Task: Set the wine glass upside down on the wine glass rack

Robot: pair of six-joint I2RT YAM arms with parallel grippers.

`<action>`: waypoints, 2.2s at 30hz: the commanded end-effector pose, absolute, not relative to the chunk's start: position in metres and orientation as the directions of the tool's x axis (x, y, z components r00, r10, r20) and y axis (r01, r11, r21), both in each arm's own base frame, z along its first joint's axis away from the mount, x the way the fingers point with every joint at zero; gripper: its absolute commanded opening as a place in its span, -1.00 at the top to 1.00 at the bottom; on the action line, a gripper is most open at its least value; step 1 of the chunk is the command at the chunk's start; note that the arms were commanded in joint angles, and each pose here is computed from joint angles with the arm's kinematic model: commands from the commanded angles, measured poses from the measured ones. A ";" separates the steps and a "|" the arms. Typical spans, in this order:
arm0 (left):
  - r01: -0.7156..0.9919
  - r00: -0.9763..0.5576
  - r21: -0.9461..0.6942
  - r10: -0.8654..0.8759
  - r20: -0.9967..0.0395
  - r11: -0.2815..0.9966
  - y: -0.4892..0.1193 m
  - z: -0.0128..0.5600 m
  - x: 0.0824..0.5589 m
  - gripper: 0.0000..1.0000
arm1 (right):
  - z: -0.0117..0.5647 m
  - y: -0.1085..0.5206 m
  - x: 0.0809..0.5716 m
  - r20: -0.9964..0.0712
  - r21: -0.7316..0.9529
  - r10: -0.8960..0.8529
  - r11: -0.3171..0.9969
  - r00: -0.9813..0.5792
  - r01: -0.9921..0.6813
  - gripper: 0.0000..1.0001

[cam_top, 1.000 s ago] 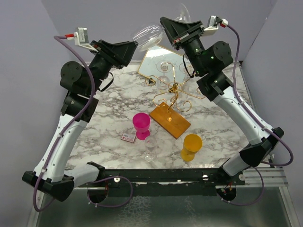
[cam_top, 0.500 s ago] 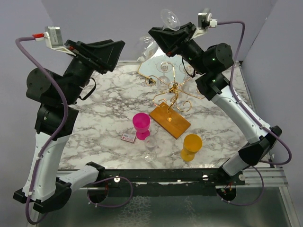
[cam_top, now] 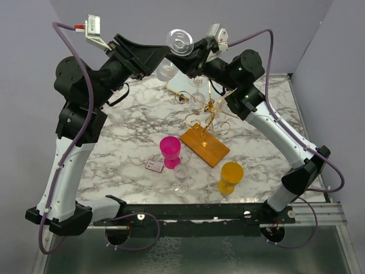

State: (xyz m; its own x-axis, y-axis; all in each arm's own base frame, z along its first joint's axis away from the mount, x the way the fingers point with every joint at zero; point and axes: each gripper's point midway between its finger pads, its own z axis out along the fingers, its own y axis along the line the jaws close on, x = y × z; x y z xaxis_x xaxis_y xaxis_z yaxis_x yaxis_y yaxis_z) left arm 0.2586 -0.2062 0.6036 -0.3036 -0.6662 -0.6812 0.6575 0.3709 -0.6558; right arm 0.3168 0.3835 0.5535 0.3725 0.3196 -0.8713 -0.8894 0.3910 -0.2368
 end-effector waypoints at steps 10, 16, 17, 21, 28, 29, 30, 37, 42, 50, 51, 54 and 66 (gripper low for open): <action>0.619 -0.370 -0.722 -0.695 -0.616 0.310 -0.206 0.597 0.252 0.00 | 0.567 0.396 0.286 -0.763 -0.465 0.307 0.350 0.569 -0.813 0.98; 0.592 -0.390 -0.743 -0.696 -0.603 0.312 -0.206 0.590 0.254 0.37 | 0.560 0.399 0.283 -0.742 -0.514 0.295 0.327 0.602 -0.793 0.98; 0.589 -0.393 -0.746 -0.697 -0.600 0.311 -0.206 0.589 0.254 0.41 | 0.558 0.400 0.283 -0.737 -0.524 0.294 0.319 0.608 -0.790 0.98; 0.569 -0.412 -0.761 -0.692 -0.592 0.312 -0.208 0.583 0.257 0.54 | 0.554 0.404 0.281 -0.726 -0.549 0.293 0.299 0.623 -0.781 0.98; 0.562 -0.436 -0.769 -0.680 -0.589 0.306 -0.212 0.578 0.259 1.00 | 0.552 0.408 0.279 -0.739 -0.532 0.303 0.288 0.602 -0.797 0.98; 0.563 -0.425 -0.765 -0.684 -0.593 0.313 -0.210 0.579 0.259 1.00 | 0.552 0.407 0.280 -0.743 -0.523 0.305 0.291 0.595 -0.801 0.97; 0.565 -0.411 -0.760 -0.689 -0.598 0.322 -0.208 0.581 0.259 1.00 | 0.552 0.407 0.280 -0.748 -0.512 0.308 0.296 0.588 -0.807 0.92; 0.558 -0.291 -0.728 -0.728 -0.621 0.398 -0.189 0.596 0.265 1.00 | 0.548 0.396 0.274 -0.754 -0.466 0.342 0.324 0.561 -0.824 0.32; 0.543 -0.205 -0.709 -0.748 -0.631 0.450 -0.176 0.604 0.270 1.00 | 0.543 0.387 0.273 -0.772 -0.437 0.328 0.349 0.545 -0.829 0.14; 0.476 -0.106 -0.707 -0.763 -0.637 0.524 -0.153 0.596 0.276 1.00 | 0.526 0.365 0.261 -0.819 -0.353 0.320 0.373 0.476 -0.858 0.12; 0.465 -0.100 -0.708 -0.762 -0.639 0.533 -0.151 0.592 0.277 1.00 | 0.523 0.363 0.258 -0.827 -0.341 0.319 0.372 0.464 -0.863 0.12; 0.429 -0.093 -0.715 -0.761 -0.643 0.552 -0.146 0.579 0.278 1.00 | 0.515 0.351 0.251 -0.850 -0.295 0.316 0.378 0.422 -0.877 0.12; 0.336 -0.337 -0.792 -0.720 -0.606 0.509 -0.167 0.478 0.265 1.00 | 0.499 0.291 0.228 -0.915 -0.061 0.319 0.496 0.247 -0.866 0.17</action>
